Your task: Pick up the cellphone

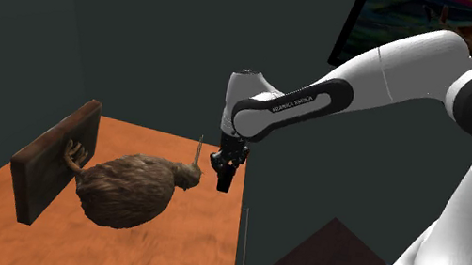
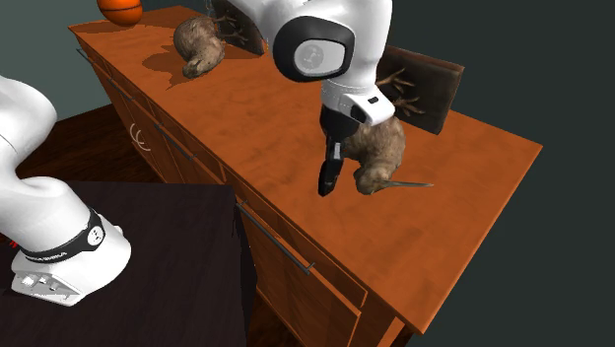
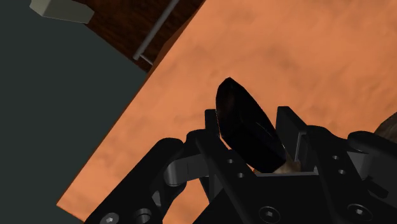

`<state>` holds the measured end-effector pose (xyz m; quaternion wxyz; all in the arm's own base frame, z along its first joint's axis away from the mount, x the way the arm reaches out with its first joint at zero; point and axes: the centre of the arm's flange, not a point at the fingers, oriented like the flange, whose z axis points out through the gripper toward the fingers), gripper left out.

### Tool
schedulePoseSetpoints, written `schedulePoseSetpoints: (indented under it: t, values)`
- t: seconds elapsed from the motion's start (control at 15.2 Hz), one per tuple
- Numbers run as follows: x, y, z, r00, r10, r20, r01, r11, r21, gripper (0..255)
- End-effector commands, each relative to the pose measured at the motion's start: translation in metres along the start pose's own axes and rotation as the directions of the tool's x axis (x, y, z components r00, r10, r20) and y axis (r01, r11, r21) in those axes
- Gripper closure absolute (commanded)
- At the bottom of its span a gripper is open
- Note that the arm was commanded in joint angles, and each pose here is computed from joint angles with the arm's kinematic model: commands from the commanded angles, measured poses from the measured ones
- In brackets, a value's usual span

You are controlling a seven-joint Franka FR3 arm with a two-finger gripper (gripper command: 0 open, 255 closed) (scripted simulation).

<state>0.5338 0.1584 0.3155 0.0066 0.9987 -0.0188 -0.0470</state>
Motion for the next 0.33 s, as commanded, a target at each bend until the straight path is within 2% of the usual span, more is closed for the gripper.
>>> schedulePoseSetpoints:
  t: [0.0,0.26]
  values:
    - [-0.002,0.001,-0.01,1.0,0.0,0.001,0.0,1.0,0.0,255]
    - [-0.003,0.001,-0.022,1.0,0.0,0.001,0.0,1.0,0.0,255]
